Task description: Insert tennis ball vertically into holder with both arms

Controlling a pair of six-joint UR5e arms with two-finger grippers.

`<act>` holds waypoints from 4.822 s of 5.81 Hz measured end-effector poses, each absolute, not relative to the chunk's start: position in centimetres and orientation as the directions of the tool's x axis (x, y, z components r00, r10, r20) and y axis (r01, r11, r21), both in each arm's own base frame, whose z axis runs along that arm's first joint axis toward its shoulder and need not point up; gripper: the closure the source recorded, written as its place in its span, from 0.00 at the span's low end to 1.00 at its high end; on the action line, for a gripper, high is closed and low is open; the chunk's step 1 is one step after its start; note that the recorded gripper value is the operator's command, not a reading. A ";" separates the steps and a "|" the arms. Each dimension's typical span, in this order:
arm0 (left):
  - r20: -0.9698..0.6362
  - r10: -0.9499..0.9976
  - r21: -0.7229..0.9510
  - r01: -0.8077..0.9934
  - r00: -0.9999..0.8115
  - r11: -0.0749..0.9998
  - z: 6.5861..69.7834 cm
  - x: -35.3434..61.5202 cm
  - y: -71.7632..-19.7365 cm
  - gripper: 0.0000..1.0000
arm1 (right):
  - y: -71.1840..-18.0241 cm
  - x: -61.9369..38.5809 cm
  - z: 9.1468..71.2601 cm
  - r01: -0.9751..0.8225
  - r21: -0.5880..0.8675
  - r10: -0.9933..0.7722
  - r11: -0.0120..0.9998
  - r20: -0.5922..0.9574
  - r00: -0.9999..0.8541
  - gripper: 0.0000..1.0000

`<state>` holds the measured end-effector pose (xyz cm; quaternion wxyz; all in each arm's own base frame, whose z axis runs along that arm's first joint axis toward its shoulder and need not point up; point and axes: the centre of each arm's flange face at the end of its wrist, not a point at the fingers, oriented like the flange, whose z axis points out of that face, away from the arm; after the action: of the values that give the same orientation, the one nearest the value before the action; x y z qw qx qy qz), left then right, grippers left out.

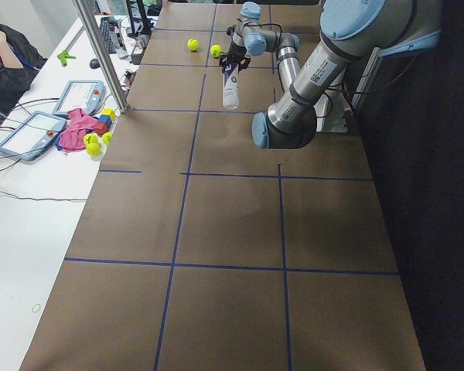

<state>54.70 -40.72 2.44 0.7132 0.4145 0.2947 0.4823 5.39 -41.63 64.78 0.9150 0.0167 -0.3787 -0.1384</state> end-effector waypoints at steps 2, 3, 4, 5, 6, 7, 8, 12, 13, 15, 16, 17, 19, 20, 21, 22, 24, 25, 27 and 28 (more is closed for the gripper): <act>-0.147 0.917 0.968 -0.135 0.371 0.210 2.7 52.7 -41.1 0.37 | -41.6 5.4 64.7 0.241 0.137 -0.267 0.961 0.688 0.675 0.00; -0.198 0.913 0.979 0.038 0.355 0.198 5.5 51.4 -41.1 0.37 | -41.7 5.4 64.6 0.241 0.139 -0.269 0.961 0.688 0.675 0.00; -0.231 0.913 0.967 0.181 0.337 0.178 7.4 49.6 -41.2 0.37 | -41.7 5.4 64.5 0.240 0.141 -0.270 0.960 0.687 0.675 0.00; -0.247 0.913 0.945 0.287 0.324 0.154 8.8 47.9 -41.5 0.37 | -41.7 5.4 64.4 0.240 0.142 -0.270 0.960 0.687 0.675 0.00; -0.252 0.912 0.926 0.354 0.325 0.129 11.1 47.2 -41.9 0.36 | -41.7 5.4 64.4 0.240 0.143 -0.271 0.960 0.686 0.675 0.00; -0.255 0.907 0.905 0.414 0.335 0.101 14.9 48.0 -42.8 0.36 | -41.7 5.4 64.3 0.240 0.145 -0.272 0.960 0.686 0.675 0.00; -0.257 0.904 0.887 0.454 0.343 0.080 18.4 49.2 -43.6 0.36 | -41.8 5.4 64.3 0.240 0.146 -0.273 0.960 0.686 0.675 0.00; -0.265 0.902 0.893 0.440 0.342 0.096 23.4 51.6 -43.8 0.34 | -41.8 5.4 64.2 0.240 0.147 -0.273 0.960 0.686 0.675 0.00; -0.267 0.905 0.896 0.431 0.332 0.107 23.8 52.5 -43.3 0.33 | -41.8 5.4 64.2 0.240 0.147 -0.274 0.959 0.685 0.675 0.00; -0.275 0.903 0.893 0.437 0.330 0.112 23.9 53.0 -42.9 0.24 | -41.8 5.4 64.2 0.241 0.148 -0.275 0.959 0.685 0.674 0.00; -0.280 0.897 0.890 0.442 0.341 0.109 24.0 52.9 -43.0 0.19 | -41.8 5.4 64.2 0.241 0.147 -0.274 0.959 0.685 0.674 0.00; -0.281 0.895 0.890 0.443 0.347 0.108 24.1 52.9 -43.0 0.16 | -41.8 5.4 64.3 0.241 0.147 -0.274 0.959 0.685 0.674 0.00; -0.283 0.893 0.890 0.442 0.349 0.109 24.1 52.9 -43.1 0.13 | -42.2 5.4 63.4 0.239 0.174 -0.292 0.955 0.678 0.674 0.00; -0.283 0.893 0.891 0.441 0.349 0.110 24.2 52.9 -43.1 0.11 | -43.3 5.2 62.0 0.230 0.215 -0.315 0.949 0.666 0.676 0.00; -0.282 0.893 0.891 0.440 0.350 0.109 24.2 52.9 -43.0 0.11 | -44.9 4.5 60.1 0.219 0.253 -0.334 0.942 0.657 0.676 0.00; -0.282 0.894 0.891 0.441 0.348 0.109 24.2 52.9 -43.0 0.11 | -46.9 2.7 57.9 0.207 0.273 -0.340 0.939 0.654 0.676 0.00; -0.283 0.894 0.890 0.443 0.347 0.109 24.2 52.9 -43.0 0.10 | -50.7 -5.0 51.4 0.164 0.265 -0.304 0.950 0.675 0.672 0.00; -0.283 0.894 0.890 0.442 0.347 0.110 24.2 52.9 -43.0 0.11 | -51.5 -10.0 49.1 0.149 0.270 -0.296 0.951 0.669 0.682 0.00; -0.283 0.893 0.890 0.443 0.349 0.109 24.2 52.9 -43.0 0.10 | -51.7 -18.5 49.6 0.108 0.322 -0.301 0.941 0.645 0.702 0.00; -0.283 0.893 0.890 0.443 0.349 0.109 24.2 52.9 -43.0 0.10 | -51.6 -20.4 51.2 0.099 0.345 -0.313 0.934 0.649 0.693 0.00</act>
<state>52.87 -43.02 24.15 0.5242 0.6321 0.5287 0.2147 -20.43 -51.65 51.15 0.9089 0.1428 -0.3750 -0.1133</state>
